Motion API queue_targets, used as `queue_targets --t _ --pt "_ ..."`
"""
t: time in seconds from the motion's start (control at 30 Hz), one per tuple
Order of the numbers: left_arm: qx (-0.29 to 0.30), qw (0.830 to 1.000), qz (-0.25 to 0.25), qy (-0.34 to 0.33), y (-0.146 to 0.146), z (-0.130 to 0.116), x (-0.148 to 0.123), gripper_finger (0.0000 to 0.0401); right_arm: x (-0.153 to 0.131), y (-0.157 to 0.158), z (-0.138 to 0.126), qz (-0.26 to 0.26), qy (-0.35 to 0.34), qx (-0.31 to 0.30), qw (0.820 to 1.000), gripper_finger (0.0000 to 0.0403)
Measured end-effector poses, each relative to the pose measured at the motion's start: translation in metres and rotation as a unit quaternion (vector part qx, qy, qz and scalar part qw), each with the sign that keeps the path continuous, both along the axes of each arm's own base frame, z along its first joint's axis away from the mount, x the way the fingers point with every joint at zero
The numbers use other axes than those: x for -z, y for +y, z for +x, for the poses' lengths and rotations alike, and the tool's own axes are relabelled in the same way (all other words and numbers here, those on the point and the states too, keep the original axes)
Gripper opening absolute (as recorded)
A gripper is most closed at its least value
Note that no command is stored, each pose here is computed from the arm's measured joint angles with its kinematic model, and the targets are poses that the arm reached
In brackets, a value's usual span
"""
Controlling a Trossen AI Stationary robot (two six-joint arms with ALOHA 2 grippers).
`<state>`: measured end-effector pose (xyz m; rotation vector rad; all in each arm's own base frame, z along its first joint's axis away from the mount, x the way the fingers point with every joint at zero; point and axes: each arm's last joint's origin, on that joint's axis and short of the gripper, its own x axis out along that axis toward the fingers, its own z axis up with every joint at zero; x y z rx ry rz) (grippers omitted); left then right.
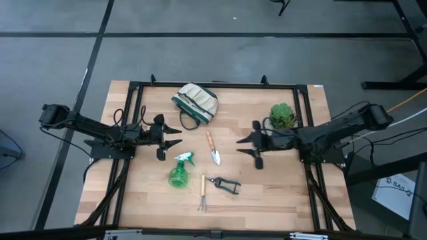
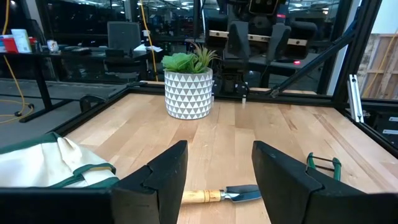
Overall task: Pick & Place Garden tools in Gardening bag
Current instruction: Prepare the gardening bag
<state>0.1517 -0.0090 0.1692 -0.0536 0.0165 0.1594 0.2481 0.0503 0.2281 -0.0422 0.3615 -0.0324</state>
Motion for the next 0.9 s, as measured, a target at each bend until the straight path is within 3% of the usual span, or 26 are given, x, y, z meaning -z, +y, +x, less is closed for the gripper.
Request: queue_targets --t 0.27,0.43,0.73,0.9 --pt "0.000 1.000 0.000 0.000 0.000 0.000 0.000 0.0176 -0.009 -0.014 0.078 -0.048 0.081 0.091 0.991 0.0147" --pt "0.000 1.000 0.000 0.000 0.000 0.000 0.000 0.0178 0.000 -0.030 0.117 -0.119 0.105 0.088 0.983 0.0147" --pt "0.000 1.000 0.000 0.001 0.000 0.000 0.000 0.0177 0.047 -0.064 0.158 -0.199 0.149 0.113 0.962 0.0147" --pt "0.000 1.000 0.000 0.003 0.000 0.000 0.001 0.0176 0.057 -0.074 0.171 -0.205 0.163 0.113 0.958 0.0168"
